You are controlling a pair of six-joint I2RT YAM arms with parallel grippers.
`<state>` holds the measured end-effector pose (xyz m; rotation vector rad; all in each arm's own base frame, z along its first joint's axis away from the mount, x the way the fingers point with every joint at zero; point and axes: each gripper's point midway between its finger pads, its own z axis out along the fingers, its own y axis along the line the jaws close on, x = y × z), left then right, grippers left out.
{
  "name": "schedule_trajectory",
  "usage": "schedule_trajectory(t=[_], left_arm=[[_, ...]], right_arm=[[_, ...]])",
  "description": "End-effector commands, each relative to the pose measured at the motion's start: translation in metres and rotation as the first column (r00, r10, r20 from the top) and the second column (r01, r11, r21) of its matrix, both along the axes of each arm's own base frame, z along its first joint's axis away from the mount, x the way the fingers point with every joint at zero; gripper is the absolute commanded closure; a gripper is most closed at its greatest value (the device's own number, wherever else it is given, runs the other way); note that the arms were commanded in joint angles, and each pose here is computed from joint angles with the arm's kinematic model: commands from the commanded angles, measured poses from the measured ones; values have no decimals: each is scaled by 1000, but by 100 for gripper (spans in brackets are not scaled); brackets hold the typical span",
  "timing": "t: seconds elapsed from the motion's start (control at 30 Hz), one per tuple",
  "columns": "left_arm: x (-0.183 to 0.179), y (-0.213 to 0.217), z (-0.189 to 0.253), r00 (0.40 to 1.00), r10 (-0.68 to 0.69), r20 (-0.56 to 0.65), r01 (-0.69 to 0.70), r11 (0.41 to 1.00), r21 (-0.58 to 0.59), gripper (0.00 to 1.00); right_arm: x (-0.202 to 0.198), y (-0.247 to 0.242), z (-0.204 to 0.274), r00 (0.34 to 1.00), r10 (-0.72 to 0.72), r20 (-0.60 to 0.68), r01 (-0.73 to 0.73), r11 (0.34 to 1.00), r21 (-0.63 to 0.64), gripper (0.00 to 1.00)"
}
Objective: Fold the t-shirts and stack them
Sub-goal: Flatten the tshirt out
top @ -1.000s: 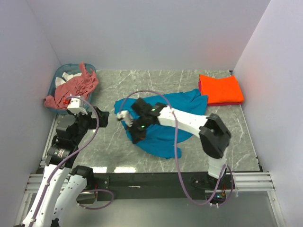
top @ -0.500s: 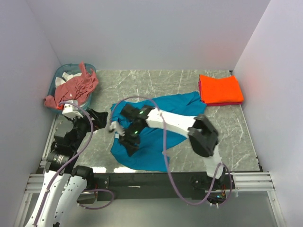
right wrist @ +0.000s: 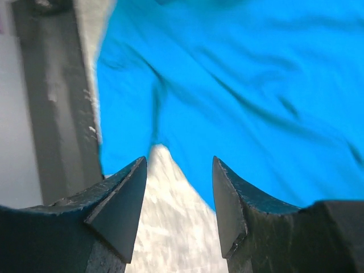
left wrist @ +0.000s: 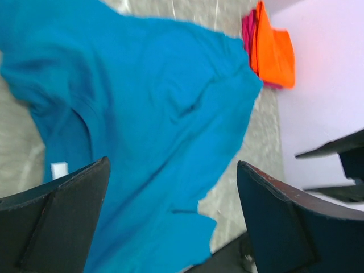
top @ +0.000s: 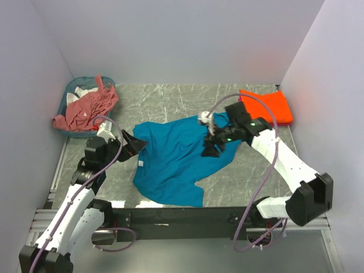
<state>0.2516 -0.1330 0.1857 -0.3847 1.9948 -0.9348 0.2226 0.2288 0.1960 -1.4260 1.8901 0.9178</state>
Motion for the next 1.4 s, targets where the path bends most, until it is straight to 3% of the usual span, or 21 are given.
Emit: schedule_trajectory(t=[0.0, 0.13, 0.27, 0.43, 0.5, 0.7, 0.9, 1.0, 1.2, 1.37], left_arm=[[-5, -20, 7, 997, -83, 4, 84, 992, -98, 3], [-6, -25, -20, 994, -64, -93, 56, 995, -83, 2], [2, -15, -49, 981, 33, -194, -24, 999, 48, 4], [47, 17, -50, 966, 210, -153, -164, 949, 269, 7], [65, 19, -39, 963, 236, -130, -190, 937, 293, 10], [96, 28, -48, 942, 302, -148, -232, 901, 368, 11], [97, 37, -56, 941, 301, -157, -227, 902, 368, 13], [89, 31, -48, 962, 239, -132, -182, 922, 341, 13], [69, 27, 18, 988, 152, 21, -151, 944, 294, 9], [53, 55, 59, 972, 195, 134, -232, 898, 375, 1]], right_arm=[[21, -44, -1, 989, -115, 93, 115, 993, 8, 43], [38, -80, -14, 957, -265, 119, 266, 964, 9, 43], [47, -92, -20, 934, -331, 136, 334, 943, 4, 43], [62, -105, -32, 907, -407, 111, 414, 909, -48, 43], [72, -112, -37, 885, -453, 104, 461, 885, -63, 43], [115, -157, -53, 709, -704, 53, 702, 695, -156, 44], [124, -195, -79, 606, -789, -101, 769, 614, -177, 48], [121, -199, -95, 591, -780, -206, 757, 624, -192, 50], [125, -201, -124, 526, -765, -371, 739, 627, -247, 53], [136, -199, -138, 472, -764, -440, 734, 617, -284, 54]])
